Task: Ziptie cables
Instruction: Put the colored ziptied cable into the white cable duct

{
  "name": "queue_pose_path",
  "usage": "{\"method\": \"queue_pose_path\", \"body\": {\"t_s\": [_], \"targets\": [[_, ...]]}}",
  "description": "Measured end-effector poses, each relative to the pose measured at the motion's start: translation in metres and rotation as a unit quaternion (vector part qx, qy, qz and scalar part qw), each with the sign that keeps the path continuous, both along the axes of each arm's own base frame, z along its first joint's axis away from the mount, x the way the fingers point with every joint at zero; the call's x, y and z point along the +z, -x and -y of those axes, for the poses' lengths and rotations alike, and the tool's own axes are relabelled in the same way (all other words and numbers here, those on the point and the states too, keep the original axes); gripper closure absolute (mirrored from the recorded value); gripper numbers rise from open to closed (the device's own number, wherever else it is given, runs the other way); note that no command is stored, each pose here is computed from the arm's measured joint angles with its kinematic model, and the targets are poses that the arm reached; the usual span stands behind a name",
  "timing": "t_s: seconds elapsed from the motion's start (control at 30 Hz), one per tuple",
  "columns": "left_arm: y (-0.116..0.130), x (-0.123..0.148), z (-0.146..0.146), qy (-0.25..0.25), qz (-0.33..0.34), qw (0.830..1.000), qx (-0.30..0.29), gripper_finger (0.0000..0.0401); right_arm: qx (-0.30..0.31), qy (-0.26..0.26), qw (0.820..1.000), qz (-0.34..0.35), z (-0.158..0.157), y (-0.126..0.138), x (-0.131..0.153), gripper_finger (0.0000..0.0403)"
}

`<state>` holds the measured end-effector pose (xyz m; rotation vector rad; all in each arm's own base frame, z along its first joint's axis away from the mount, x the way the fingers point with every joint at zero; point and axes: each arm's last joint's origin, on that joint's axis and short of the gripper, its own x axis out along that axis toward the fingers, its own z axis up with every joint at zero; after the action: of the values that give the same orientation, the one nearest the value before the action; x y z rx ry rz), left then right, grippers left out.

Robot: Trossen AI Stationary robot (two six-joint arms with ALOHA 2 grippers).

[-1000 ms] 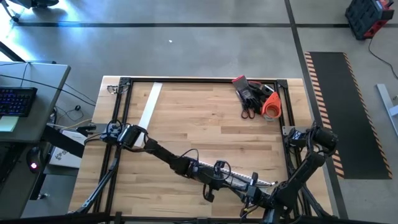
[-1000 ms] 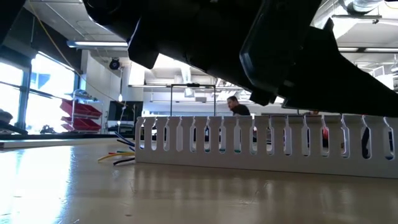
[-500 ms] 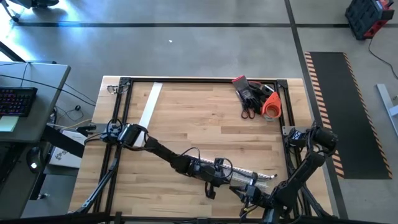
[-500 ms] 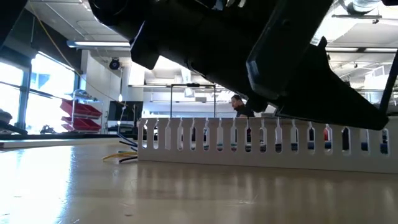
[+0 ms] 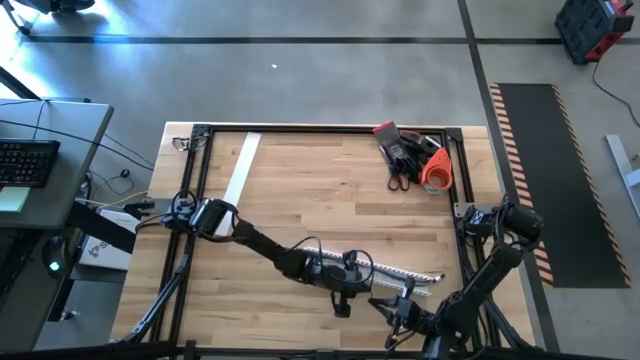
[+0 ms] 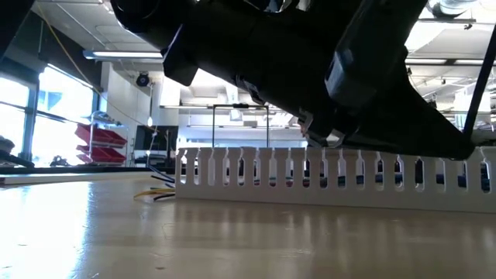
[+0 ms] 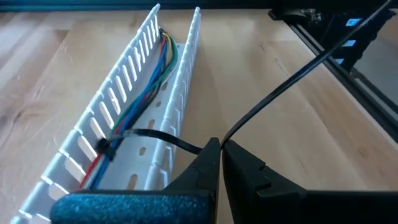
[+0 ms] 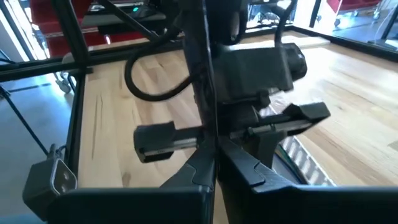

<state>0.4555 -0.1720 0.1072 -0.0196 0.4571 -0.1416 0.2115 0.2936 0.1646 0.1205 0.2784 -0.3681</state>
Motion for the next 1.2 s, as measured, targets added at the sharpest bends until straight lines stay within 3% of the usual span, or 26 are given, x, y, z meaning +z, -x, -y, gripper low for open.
{"method": "queue_pose_path", "body": {"t_s": [0.23, 0.43, 0.6, 0.77, 0.97, 1.2], "targets": [[0.001, 0.004, 0.001, -0.008, -0.017, 1.000, -0.020, 0.0366, 0.005, 0.011, 1.000, -0.003, -0.002, -0.001, 0.003, 0.0403], [0.011, 0.021, -0.004, -0.032, -0.071, 0.997, -0.016, 0.0311, 0.006, 0.014, 1.000, -0.003, -0.002, -0.001, 0.004, 0.0403], [0.017, 0.041, -0.007, -0.058, -0.077, 0.995, -0.019, 0.0296, 0.006, 0.014, 1.000, -0.003, -0.002, -0.001, 0.004, 0.0403], [0.014, 0.045, -0.010, -0.073, -0.057, 0.996, -0.017, 0.0309, 0.007, 0.017, 1.000, -0.005, -0.002, -0.002, 0.004, 0.0403], [0.002, 0.043, -0.027, -0.050, -0.028, 0.998, -0.018, 0.0352, 0.007, 0.017, 1.000, -0.005, -0.002, -0.002, 0.004, 0.0403], [-0.008, 0.026, -0.033, -0.006, -0.007, 0.998, -0.058, 0.0398, 0.008, 0.018, 1.000, -0.005, -0.002, -0.002, 0.004, 0.0403]]}}
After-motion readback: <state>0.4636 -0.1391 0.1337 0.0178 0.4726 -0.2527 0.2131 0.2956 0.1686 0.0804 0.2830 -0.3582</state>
